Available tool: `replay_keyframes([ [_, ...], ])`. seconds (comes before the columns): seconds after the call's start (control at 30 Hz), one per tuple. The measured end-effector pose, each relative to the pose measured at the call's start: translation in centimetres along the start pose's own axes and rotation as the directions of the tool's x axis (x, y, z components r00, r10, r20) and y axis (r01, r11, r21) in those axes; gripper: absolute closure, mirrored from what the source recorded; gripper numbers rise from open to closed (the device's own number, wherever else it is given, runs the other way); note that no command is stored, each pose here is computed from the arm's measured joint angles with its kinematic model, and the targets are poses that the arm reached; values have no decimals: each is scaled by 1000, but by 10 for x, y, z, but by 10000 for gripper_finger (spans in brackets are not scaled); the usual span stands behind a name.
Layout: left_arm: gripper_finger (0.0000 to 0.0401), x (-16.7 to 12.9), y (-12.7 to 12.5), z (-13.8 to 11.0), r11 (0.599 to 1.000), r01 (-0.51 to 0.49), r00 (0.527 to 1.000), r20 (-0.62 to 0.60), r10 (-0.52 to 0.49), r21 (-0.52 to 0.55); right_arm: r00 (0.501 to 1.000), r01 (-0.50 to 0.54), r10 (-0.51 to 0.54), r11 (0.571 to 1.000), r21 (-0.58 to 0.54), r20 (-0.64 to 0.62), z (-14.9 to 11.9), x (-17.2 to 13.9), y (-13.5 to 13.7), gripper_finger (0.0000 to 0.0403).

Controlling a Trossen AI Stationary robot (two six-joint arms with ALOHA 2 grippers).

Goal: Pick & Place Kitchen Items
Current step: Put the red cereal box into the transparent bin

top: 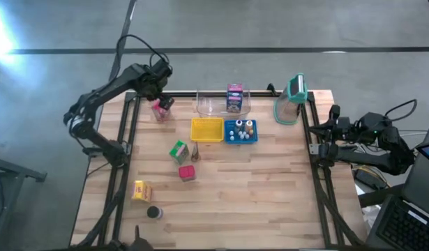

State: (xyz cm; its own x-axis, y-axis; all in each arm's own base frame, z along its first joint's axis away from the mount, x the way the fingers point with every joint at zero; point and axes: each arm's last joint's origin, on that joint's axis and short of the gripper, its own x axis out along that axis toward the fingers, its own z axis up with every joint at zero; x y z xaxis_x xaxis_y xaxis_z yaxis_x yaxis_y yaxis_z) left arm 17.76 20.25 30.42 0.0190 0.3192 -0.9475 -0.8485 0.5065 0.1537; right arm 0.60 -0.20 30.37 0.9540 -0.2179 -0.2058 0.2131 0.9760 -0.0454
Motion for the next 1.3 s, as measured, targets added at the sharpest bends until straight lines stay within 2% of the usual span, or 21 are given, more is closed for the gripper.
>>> replay_keyframes([
  [0.13, 90, 9, 0, 2, 999, 30, 999, -34, -31, -34, 1000, 0, 0, 1000, 0, 0, 0, 0, 0, 394],
  [0.57, 94, 43, -4, 12, 996, 4, 992, -125, -14, -86, 1000, 0, 0, 1000, 0, 0, 0, 0, 0, 394],
  [1.1, 94, 75, -6, 20, 994, -7, 975, -223, -17, -105, 1000, 0, 0, 1000, 0, 0, 0, 0, 0, 394],
  [1.3, 94, 87, -5, 23, 995, -9, 977, -211, -13, -103, 1000, 0, 0, 1000, 0, 0, 0, 0, 0, 394],
])
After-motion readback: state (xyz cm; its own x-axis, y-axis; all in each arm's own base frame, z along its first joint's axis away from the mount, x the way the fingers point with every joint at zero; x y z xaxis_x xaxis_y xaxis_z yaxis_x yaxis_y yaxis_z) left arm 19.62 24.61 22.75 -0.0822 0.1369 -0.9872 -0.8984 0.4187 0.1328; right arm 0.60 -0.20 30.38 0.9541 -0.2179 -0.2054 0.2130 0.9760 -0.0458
